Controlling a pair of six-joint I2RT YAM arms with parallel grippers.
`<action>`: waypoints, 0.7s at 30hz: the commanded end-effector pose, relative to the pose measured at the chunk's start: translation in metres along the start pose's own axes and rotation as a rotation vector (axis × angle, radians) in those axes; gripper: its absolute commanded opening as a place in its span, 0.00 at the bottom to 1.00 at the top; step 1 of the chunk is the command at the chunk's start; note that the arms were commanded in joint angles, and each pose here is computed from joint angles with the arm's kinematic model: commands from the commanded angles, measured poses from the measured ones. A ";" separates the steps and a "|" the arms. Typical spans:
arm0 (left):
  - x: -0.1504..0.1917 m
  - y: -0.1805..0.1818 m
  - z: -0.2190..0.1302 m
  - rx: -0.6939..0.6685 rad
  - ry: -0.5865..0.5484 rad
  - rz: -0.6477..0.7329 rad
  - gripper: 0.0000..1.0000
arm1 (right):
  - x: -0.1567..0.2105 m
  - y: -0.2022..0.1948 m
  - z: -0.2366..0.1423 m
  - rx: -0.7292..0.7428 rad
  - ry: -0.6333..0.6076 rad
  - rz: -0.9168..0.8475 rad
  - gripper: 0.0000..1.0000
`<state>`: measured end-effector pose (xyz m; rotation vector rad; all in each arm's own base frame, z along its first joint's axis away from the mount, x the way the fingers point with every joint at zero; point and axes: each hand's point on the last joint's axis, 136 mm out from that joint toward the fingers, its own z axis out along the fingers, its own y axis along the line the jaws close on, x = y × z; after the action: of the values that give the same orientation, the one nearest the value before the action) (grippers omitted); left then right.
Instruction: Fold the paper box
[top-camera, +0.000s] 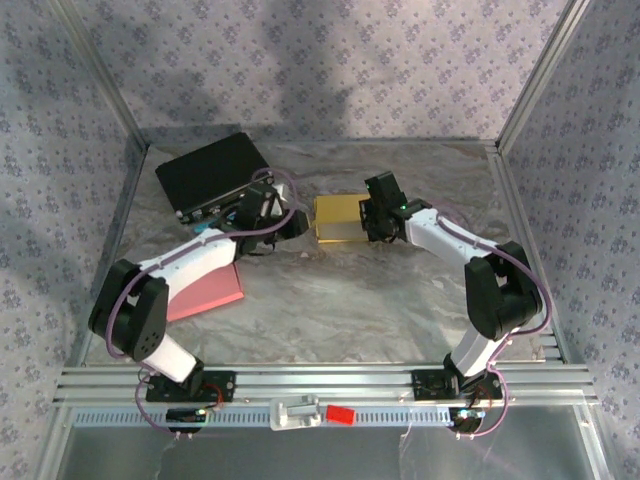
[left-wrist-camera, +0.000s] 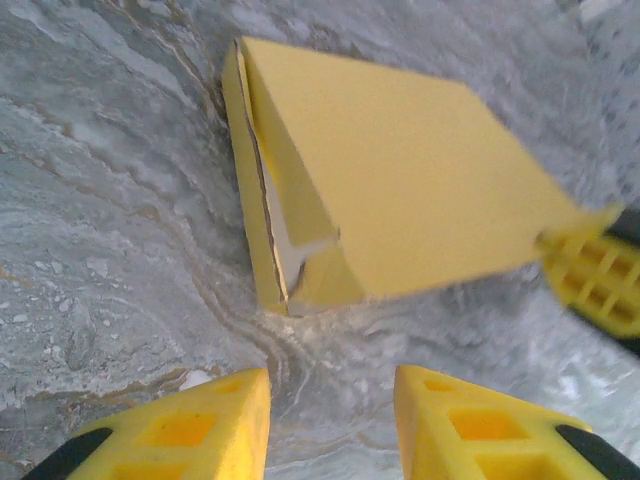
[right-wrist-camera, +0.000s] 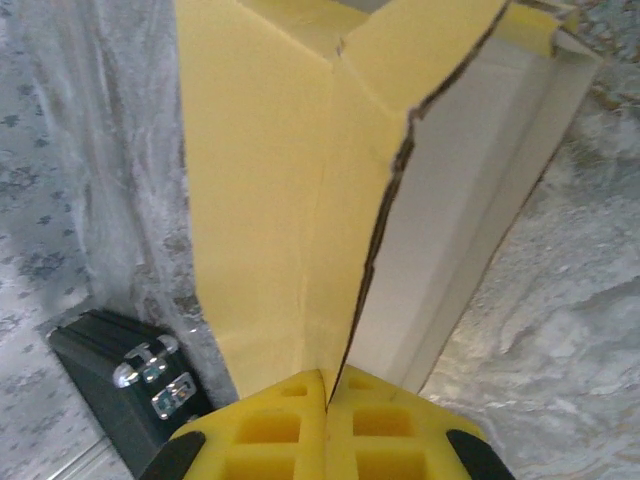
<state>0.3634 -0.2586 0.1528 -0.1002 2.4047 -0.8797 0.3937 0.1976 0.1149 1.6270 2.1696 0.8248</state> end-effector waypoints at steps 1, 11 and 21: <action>-0.010 -0.011 0.003 0.054 0.054 -0.158 0.37 | -0.002 -0.017 -0.001 0.034 0.003 -0.033 0.00; -0.009 -0.010 0.053 0.036 0.195 -0.246 0.38 | 0.000 -0.017 0.002 0.042 0.009 -0.049 0.00; 0.005 0.002 0.088 0.033 0.248 -0.238 0.36 | 0.002 -0.024 0.006 0.061 0.021 -0.057 0.00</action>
<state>0.4029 -0.2954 0.0797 -0.3295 2.6774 -1.0274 0.3863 0.1979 0.1025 1.5934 2.2188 0.8137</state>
